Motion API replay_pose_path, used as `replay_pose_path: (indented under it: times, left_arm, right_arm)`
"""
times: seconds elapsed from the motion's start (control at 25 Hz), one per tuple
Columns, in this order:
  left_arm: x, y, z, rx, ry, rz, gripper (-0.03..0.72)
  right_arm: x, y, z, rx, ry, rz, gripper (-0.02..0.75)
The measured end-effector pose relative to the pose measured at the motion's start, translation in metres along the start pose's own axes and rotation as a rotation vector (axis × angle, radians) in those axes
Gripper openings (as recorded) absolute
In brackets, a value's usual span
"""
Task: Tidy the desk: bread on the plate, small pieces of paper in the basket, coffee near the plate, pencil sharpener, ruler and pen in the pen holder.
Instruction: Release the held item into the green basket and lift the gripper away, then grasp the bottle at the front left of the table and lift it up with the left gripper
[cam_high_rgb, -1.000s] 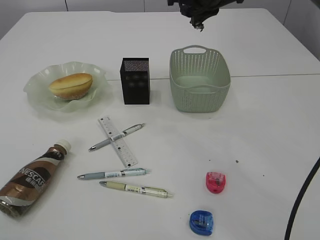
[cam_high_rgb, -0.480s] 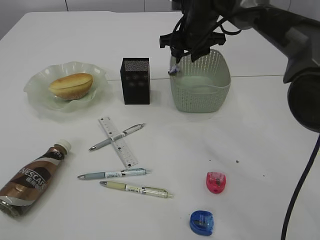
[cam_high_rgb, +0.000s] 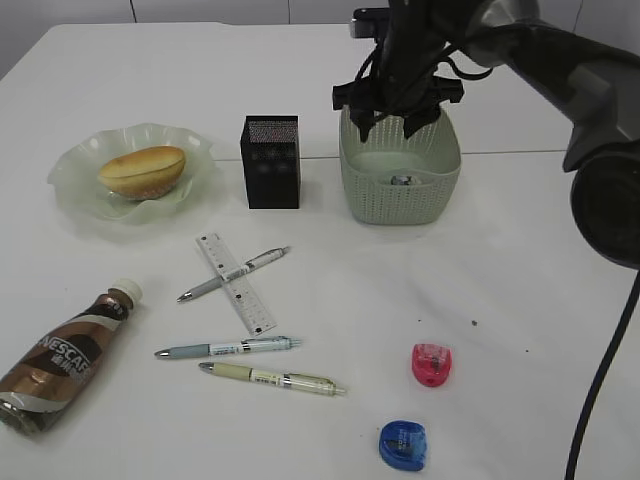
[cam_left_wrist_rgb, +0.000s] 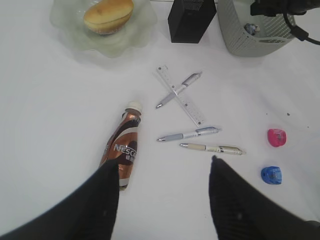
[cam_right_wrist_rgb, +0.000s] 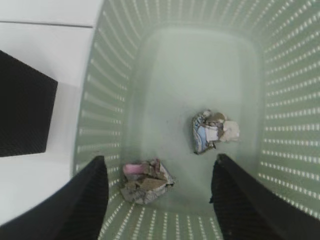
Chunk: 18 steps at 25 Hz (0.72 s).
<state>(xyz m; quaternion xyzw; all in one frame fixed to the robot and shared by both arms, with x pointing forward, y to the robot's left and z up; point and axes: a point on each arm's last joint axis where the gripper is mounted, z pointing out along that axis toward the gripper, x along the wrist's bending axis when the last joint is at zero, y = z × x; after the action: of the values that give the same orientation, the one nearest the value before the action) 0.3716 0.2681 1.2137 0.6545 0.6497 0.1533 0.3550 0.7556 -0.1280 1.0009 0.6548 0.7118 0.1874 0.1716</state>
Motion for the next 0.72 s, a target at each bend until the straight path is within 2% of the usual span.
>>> replay_pose_path:
  times: [0.24,0.52,0.64,0.72]
  left_arm:
    - [0.0,0.0,0.0,0.0,-0.002,0.024,0.424]
    - [0.001,0.003,0.006,0.02,0.002,0.051,0.424]
    - [0.002,0.008,0.019,0.057,0.008,0.046,0.424]
    - [0.003,0.012,0.03,0.091,0.013,0.042,0.424]
  right_arm:
    - [-0.005,0.005,-0.016,-0.006,0.016,-0.029,0.456]
    - [0.007,0.008,-0.055,-0.021,0.206,-0.106,0.428]
    - [0.005,-0.003,-0.067,0.036,0.212,-0.13,0.427]
    - [-0.003,-0.013,-0.08,0.07,0.169,-0.157,0.426]
